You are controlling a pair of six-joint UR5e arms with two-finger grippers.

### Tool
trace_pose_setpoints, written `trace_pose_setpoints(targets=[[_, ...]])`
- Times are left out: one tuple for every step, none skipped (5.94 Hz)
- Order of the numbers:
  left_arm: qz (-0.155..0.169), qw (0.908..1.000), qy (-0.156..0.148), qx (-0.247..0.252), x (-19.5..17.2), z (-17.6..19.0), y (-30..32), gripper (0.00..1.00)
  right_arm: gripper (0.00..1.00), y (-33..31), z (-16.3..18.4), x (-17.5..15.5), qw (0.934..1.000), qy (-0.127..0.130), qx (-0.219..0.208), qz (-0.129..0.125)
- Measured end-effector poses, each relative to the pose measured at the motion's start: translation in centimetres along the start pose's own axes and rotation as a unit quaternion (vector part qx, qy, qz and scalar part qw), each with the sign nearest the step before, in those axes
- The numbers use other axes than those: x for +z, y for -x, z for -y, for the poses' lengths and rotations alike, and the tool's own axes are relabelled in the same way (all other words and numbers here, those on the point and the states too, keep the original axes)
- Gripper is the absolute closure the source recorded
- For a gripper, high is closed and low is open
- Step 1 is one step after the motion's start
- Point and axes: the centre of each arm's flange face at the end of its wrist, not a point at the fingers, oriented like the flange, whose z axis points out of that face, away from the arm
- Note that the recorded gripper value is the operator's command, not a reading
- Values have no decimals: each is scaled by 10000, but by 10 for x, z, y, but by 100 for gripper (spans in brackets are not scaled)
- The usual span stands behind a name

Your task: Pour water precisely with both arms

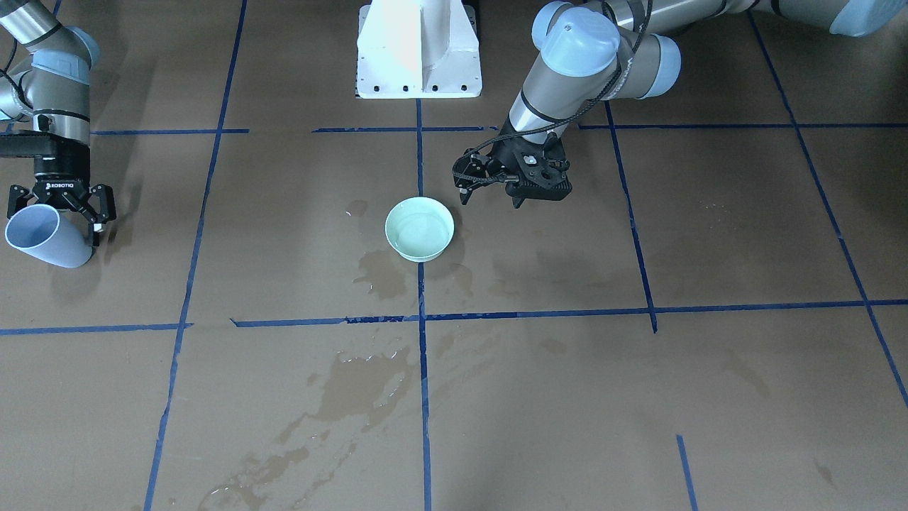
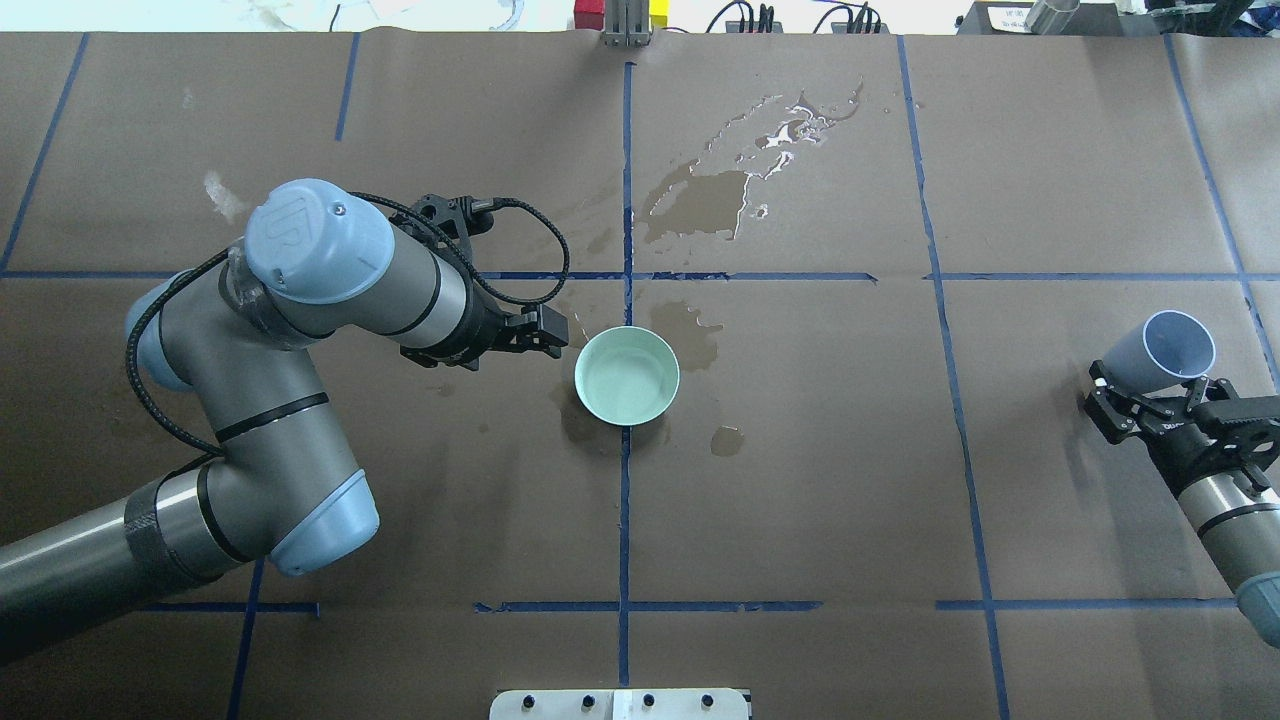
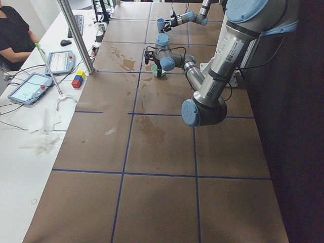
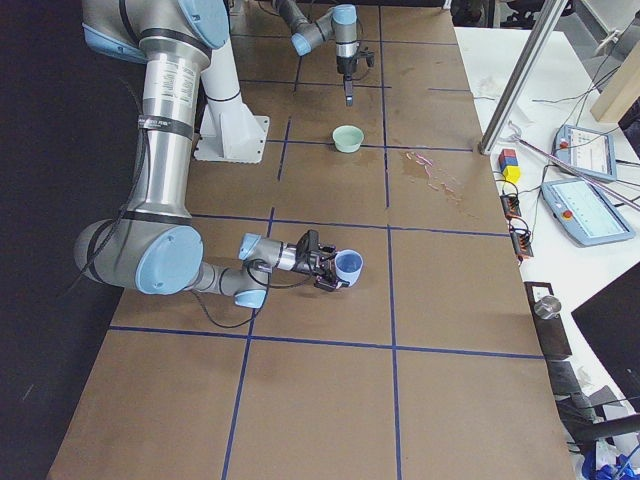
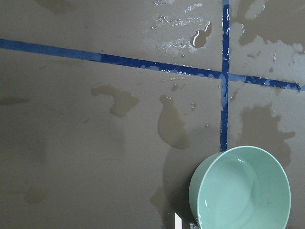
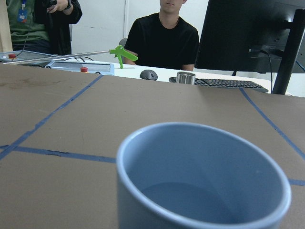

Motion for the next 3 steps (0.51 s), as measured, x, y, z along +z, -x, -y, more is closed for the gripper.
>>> trace_pose_setpoints(targets=[[-3,10000,-1,2,0,0,0,0,1,-3,0,2,10000,-7,-21,-34],[-5,10000,-1,2,0,0,-1,0,1,-5,1,3,10000,-20,-24,-58],[-4,10000,-1,2,0,0,0,0,1,-5,2,4,10000,-33,-15,-69]])
